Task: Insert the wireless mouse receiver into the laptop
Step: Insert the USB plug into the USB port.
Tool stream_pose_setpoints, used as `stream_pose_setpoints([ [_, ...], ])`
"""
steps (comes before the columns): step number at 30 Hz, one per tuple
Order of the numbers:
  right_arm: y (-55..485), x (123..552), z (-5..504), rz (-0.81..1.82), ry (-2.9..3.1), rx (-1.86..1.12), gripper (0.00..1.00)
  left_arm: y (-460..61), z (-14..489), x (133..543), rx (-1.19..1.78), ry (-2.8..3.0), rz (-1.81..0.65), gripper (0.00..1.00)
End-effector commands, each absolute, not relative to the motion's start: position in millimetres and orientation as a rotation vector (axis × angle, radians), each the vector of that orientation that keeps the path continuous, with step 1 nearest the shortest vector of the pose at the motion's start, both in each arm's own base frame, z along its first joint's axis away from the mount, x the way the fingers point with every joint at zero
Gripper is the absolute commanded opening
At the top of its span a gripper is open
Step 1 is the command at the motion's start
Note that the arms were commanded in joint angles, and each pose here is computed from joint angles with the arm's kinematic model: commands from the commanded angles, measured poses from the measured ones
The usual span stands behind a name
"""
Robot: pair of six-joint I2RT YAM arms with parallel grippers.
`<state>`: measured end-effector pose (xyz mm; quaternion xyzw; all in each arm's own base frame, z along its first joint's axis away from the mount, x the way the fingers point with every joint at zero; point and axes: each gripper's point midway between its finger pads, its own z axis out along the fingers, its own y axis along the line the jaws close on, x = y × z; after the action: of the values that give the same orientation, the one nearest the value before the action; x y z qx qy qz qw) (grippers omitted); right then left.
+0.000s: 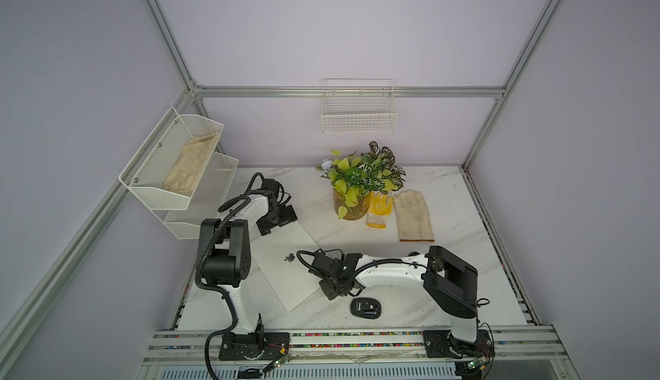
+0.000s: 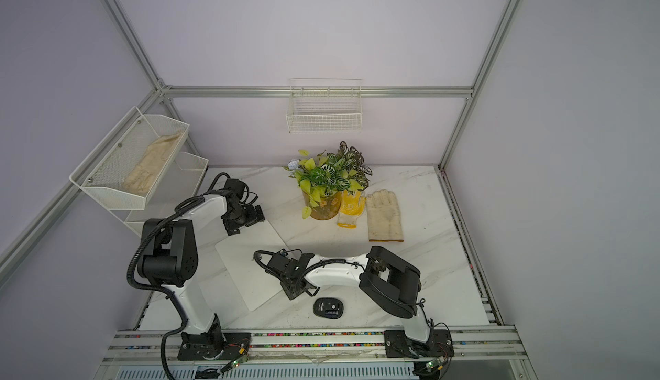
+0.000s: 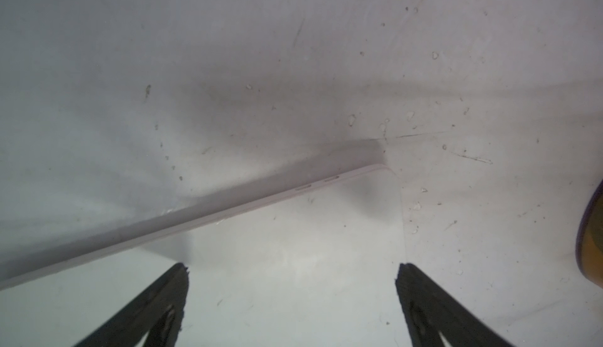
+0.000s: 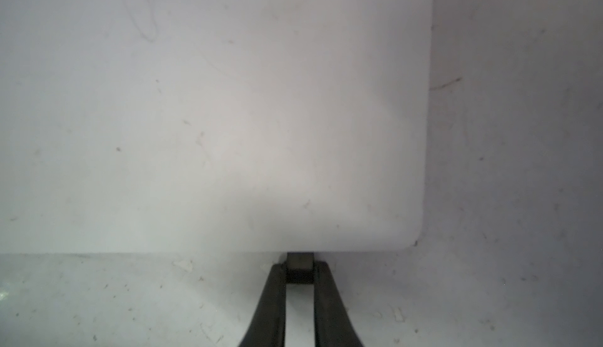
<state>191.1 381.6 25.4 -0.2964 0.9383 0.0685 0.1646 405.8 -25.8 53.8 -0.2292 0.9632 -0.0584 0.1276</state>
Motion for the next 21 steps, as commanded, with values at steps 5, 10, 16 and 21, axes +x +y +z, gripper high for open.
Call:
stream_pose_setpoints([
  [5, 399, 198, 27, 0.251, 2.618, -0.854, 0.16, -25, 45, 406, -0.672, 2.814, -0.166, 1.00],
  [10, 403, 196, 27, 0.276, 2.611, -0.881, 0.16, -25, 45, 406, -0.672, 2.814, -0.162, 1.00],
  [16, 410, 194, 31, 0.318, 2.595, -0.898, 0.16, -25, 44, 406, -0.672, 2.817, -0.163, 1.00],
  [21, 411, 193, 32, 0.319, 2.585, -0.901, 0.16, -25, 44, 406, -0.670, 2.815, -0.162, 1.00],
])
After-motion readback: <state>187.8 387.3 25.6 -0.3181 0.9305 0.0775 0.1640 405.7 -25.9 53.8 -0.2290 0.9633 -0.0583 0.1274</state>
